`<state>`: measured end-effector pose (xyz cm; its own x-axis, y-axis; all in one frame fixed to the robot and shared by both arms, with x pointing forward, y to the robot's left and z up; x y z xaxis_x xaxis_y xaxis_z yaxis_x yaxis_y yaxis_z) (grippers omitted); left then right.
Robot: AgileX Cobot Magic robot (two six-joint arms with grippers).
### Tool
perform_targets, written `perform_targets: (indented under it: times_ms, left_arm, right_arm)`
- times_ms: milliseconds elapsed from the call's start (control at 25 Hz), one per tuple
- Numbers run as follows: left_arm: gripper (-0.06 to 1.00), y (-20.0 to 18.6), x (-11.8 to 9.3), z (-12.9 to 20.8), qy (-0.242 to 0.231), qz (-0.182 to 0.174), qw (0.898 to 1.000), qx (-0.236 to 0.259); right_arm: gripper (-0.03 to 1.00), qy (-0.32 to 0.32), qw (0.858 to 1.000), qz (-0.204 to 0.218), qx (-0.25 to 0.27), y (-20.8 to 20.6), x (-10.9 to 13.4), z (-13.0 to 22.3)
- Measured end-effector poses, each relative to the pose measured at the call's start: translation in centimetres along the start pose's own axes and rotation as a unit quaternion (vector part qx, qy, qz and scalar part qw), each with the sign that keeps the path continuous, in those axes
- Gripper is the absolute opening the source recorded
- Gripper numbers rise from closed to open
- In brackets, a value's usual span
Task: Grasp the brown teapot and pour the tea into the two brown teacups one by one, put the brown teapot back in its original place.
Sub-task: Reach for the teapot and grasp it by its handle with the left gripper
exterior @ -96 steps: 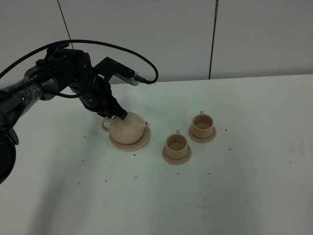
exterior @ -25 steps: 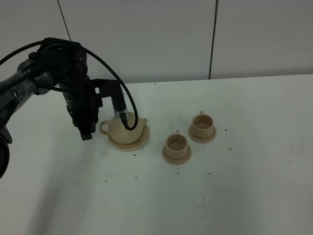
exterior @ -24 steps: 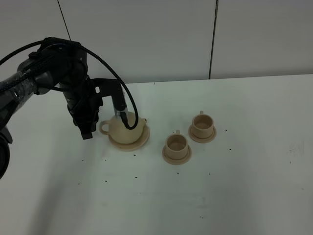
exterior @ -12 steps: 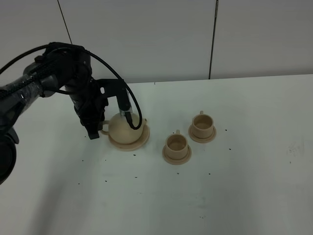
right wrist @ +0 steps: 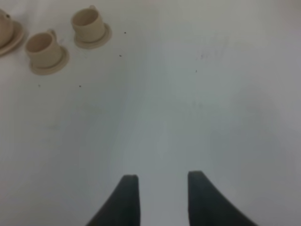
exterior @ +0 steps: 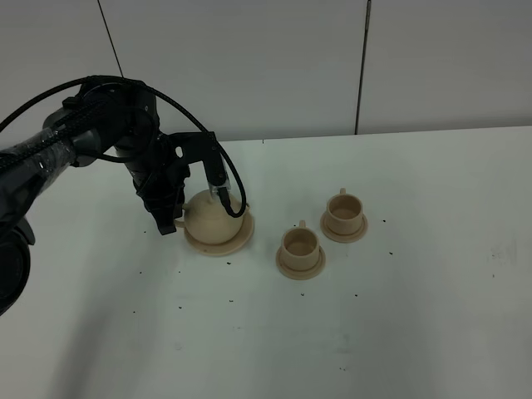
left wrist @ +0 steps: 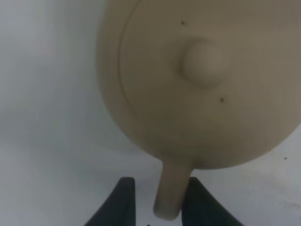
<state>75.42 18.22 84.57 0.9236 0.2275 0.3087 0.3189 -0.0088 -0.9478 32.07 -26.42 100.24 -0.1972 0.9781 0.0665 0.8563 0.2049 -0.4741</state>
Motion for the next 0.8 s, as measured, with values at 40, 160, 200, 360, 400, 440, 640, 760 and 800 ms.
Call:
perform_targets:
  times_ms: [40,160,200,360,400,440,640,760,800]
  left_arm:
    - [0.31,0.0,0.0,0.0,0.0,0.0,1.0,0.0]
    - [0.31,0.1,0.1,-0.2,-0.001,-0.002,1.0,-0.005]
    - [0.31,0.3,0.0,-0.3,0.0,0.0,1.0,-0.008]
    - [0.31,0.8,-0.1,-0.3,0.009,0.001,1.0,-0.008]
    - [0.31,0.8,-0.1,-0.3,0.01,0.0,1.0,-0.008]
    - [0.31,0.9,-0.1,-0.3,0.01,0.001,1.0,-0.008]
    - [0.31,1.0,0.3,-0.6,0.011,-0.01,1.0,-0.014]
    - [0.29,1.0,0.5,-0.8,0.013,-0.015,1.0,-0.02]
    - [0.28,1.0,0.6,-0.9,0.016,-0.017,0.999,-0.022]
  right_arm:
    - [0.24,0.0,1.0,0.0,0.0,0.0,0.0,0.0]
    - [0.24,0.0,1.0,0.0,0.0,0.0,0.0,0.0]
    - [0.24,0.0,1.0,0.0,0.0,0.0,0.0,0.0]
    - [0.24,0.0,1.0,0.0,0.0,0.0,0.0,0.0]
    - [0.24,0.0,1.0,0.0,0.0,0.0,0.0,0.0]
    - [0.24,0.0,1.0,0.0,0.0,0.0,0.0,0.0]
    - [0.24,0.0,1.0,0.0,0.0,0.0,0.0,0.0]
    - [0.24,0.0,1.0,0.0,0.0,0.0,0.0,0.0]
    - [0.24,0.0,1.0,0.0,0.0,0.0,0.0,0.0]
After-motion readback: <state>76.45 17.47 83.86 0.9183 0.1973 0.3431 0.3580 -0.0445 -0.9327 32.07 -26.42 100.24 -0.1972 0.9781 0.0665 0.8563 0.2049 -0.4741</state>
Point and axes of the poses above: a point on each arm's last joint axis where the gripper is mounted, y pointing out along that axis toward the gripper, x along the wrist's bending axis when the last joint is at zero, z = x × y, the point moved 10 cm from there along y, pointing out along that axis toward the gripper, and after that the axes turned 1 degree about -y, right-handed, at the moved point
